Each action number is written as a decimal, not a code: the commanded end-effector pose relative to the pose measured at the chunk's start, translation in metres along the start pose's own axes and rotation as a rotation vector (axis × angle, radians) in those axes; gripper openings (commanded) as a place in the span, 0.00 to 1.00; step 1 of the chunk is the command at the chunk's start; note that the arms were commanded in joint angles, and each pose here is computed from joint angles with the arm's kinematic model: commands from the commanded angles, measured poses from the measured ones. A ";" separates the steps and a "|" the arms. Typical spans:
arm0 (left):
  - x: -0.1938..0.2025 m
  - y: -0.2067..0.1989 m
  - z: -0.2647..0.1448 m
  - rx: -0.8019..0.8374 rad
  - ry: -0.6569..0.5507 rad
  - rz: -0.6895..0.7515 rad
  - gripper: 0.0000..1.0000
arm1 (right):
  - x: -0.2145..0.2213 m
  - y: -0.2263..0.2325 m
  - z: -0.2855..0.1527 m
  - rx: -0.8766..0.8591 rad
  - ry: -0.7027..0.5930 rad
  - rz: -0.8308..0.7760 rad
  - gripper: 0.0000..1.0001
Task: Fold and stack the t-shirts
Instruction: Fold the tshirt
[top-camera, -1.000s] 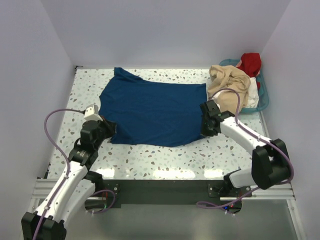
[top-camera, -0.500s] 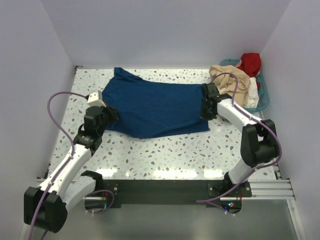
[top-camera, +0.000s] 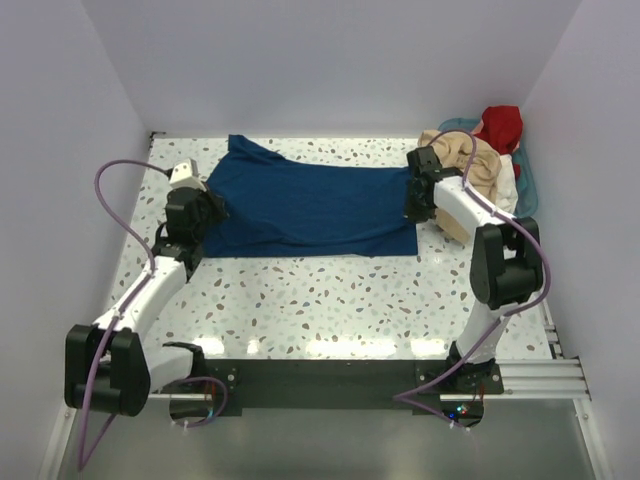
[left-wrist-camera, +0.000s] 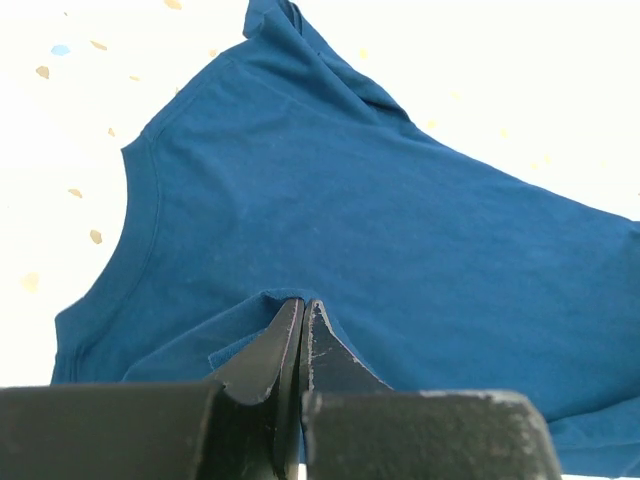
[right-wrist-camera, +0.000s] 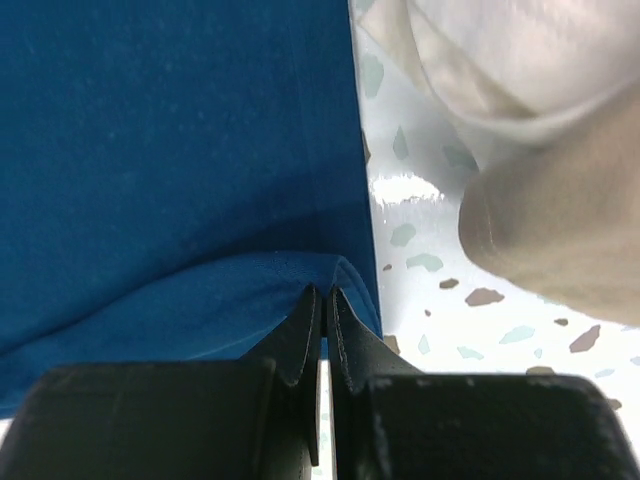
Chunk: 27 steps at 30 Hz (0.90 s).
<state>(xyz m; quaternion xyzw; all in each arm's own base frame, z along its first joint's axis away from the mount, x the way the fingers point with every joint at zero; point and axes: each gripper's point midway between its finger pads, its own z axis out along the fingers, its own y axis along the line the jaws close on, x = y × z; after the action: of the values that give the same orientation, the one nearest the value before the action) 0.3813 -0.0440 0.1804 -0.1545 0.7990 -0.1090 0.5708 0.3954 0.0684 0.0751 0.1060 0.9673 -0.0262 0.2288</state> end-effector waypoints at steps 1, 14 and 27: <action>-0.038 -0.017 0.013 0.072 -0.093 0.022 0.00 | -0.016 0.002 0.002 0.001 -0.007 -0.015 0.00; -0.054 -0.012 0.052 0.047 -0.113 0.012 0.00 | -0.025 0.005 0.023 0.025 0.016 -0.024 0.00; -0.063 -0.006 0.086 -0.012 -0.069 0.003 0.67 | -0.037 0.015 0.007 -0.048 -0.021 -0.034 0.67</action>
<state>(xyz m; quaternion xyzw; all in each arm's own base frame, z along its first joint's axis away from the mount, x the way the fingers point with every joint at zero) 0.4750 -0.0320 0.1746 -0.1569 0.8053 -0.0969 0.5635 0.4296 0.0719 0.0580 0.0918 0.9727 -0.0313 0.2110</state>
